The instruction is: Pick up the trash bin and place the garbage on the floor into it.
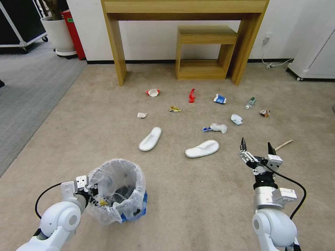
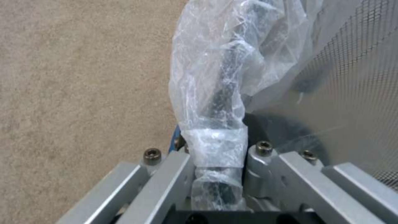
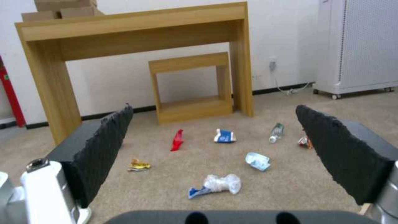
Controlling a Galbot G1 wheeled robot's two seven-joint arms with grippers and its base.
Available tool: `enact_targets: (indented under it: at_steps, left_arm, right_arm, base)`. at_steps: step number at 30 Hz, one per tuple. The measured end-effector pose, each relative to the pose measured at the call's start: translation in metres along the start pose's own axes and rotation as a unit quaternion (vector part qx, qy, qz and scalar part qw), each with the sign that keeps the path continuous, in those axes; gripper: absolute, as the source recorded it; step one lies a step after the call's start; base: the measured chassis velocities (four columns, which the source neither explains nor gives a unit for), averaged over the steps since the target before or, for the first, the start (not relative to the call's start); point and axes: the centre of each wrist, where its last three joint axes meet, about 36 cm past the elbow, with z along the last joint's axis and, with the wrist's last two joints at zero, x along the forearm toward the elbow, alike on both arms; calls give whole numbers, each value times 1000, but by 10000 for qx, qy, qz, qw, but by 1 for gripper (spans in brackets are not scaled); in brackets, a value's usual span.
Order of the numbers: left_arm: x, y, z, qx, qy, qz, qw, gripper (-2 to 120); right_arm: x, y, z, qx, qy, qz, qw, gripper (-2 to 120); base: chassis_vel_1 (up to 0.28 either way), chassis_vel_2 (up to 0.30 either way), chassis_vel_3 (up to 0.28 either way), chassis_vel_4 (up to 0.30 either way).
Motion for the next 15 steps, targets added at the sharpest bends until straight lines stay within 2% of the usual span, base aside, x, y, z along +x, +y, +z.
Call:
enact_targets:
  at_steps: [11,15]
  left_arm:
    - [15,1,-6,318,-247,41,9992,2]
    - [24,2,-20,526,-576,8,9970,1]
  right_arm:
    - [-1,3,-2,-76,25,-51,10000,100]
    - [-1,4,-4,-111,55,-80,9999,100]
  base:
    - [0,0,0,0]
    - [0,0,0,0]
